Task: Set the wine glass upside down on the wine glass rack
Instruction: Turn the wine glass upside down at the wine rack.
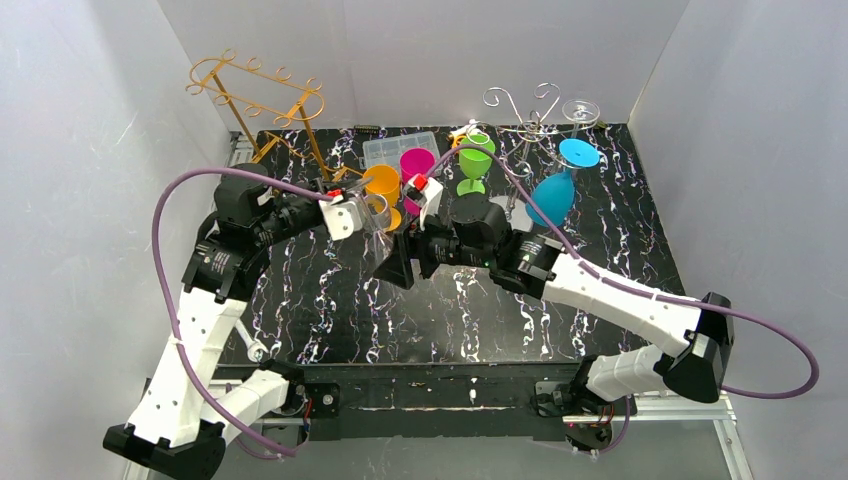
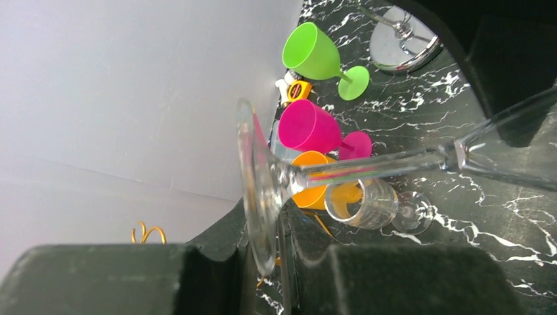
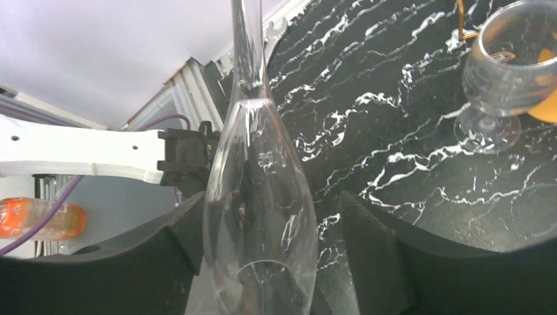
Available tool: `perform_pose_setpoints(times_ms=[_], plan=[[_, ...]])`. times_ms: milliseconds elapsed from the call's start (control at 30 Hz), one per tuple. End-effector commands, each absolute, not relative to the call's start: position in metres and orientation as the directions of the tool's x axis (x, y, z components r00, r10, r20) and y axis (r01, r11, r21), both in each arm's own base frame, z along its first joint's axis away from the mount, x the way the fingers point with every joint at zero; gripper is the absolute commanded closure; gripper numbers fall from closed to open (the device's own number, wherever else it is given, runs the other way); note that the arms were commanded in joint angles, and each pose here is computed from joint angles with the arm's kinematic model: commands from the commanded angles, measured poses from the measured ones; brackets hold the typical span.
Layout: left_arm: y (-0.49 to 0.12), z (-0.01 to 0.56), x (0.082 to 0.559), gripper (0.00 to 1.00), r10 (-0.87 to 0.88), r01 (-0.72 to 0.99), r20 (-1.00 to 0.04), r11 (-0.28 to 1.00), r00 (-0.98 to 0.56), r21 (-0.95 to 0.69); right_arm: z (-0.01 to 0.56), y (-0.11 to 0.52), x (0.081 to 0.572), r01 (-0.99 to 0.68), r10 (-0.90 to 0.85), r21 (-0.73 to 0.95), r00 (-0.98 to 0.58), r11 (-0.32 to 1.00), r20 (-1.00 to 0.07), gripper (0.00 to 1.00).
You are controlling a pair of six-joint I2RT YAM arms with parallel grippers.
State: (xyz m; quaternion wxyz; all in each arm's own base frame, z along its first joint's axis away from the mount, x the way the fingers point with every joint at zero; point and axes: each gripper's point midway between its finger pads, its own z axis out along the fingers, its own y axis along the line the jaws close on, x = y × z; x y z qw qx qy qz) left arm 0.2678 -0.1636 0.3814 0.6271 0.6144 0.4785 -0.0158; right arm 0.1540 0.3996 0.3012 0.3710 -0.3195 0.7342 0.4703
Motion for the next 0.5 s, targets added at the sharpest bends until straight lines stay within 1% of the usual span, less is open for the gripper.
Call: perform_pose_setpoints(times_ms=[0,33,67,133,200,233,267,300,433,467], plan=[[-0.166,0.418,0.253,0.98,0.507,0.572,-0.632,0.293,0.587,0.766,0.32,0.395,0.167,-0.839,-0.044,0.387,-0.435,0.383,-0.899,0.31],[-0.168,0.419,0.251,0.88,0.492,0.584,-0.645,0.298,0.584,0.755,0.319,0.392,0.171,-0.838,-0.047,0.368,-0.42,0.403,-0.906,0.36],[-0.17,0.42,0.249,0.76,0.479,0.595,-0.659,0.302,0.58,0.744,0.318,0.388,0.174,-0.835,-0.05,0.351,-0.408,0.424,-0.911,0.39],[-0.172,0.422,0.243,0.49,0.451,0.622,-0.692,0.318,0.564,0.715,0.318,0.378,0.182,-0.824,-0.04,0.313,-0.375,0.473,-0.926,0.44],[-0.174,0.422,0.239,0.19,0.424,0.664,-0.74,0.344,0.522,0.665,0.319,0.363,0.189,-0.802,-0.014,0.28,-0.338,0.527,-0.941,0.5],[-0.174,0.421,0.237,0.08,0.412,0.686,-0.767,0.359,0.491,0.633,0.319,0.356,0.193,-0.793,-0.002,0.26,-0.313,0.55,-0.95,0.55],[-0.174,0.418,0.235,0.03,0.396,0.714,-0.801,0.382,0.448,0.587,0.319,0.348,0.196,-0.782,0.007,0.24,-0.288,0.576,-0.957,0.6],[-0.174,0.415,0.233,0.02,0.382,0.736,-0.828,0.397,0.411,0.549,0.318,0.339,0.199,-0.771,0.013,0.217,-0.262,0.599,-0.965,0.65],[-0.174,0.405,0.224,0.02,0.338,0.782,-0.888,0.44,0.311,0.441,0.311,0.304,0.209,-0.702,0.028,0.173,-0.214,0.691,-0.977,0.78],[-0.173,0.404,0.221,0.02,0.329,0.787,-0.895,0.445,0.301,0.428,0.31,0.296,0.21,-0.682,0.038,0.172,-0.206,0.711,-0.978,0.82]])
